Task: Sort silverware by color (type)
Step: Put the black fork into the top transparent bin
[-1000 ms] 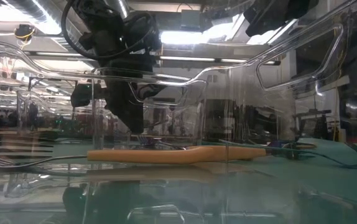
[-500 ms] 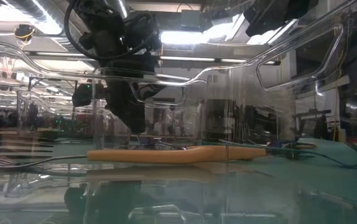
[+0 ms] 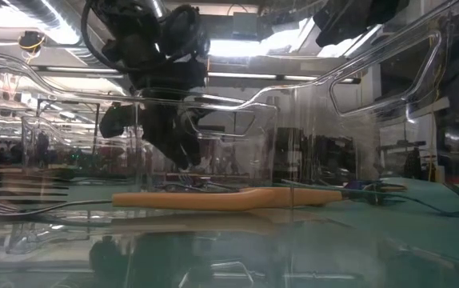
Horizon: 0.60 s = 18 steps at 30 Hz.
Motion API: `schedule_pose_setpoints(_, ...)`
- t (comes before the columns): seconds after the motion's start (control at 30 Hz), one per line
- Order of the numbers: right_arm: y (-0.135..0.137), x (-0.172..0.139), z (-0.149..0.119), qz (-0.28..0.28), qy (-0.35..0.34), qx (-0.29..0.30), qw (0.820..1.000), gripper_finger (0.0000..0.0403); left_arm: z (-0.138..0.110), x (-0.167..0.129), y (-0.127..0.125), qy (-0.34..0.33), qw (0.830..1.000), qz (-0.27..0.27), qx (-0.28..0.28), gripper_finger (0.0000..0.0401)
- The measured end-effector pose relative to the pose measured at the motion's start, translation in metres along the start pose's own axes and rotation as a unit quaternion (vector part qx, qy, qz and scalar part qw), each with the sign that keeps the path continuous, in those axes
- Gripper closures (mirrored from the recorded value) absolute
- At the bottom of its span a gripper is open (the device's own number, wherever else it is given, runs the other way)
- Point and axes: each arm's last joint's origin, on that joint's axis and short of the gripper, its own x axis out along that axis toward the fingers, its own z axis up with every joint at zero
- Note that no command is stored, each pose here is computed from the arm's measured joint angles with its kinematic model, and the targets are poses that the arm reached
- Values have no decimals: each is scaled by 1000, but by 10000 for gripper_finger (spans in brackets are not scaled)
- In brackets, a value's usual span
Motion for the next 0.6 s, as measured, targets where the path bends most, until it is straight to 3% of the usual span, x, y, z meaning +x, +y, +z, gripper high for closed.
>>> schedule_pose_setpoints(0.33, -1, -14, 2, -10, -16, 10, 1000, 315, 16, -30, -1, -39, 998, 35, -38, 303)
schedule_pose_setpoints(0.6, -5, -49, -6, -59, -25, 113, 992, 315, 20, -78, 5, -61, 988, 121, -78, 303)
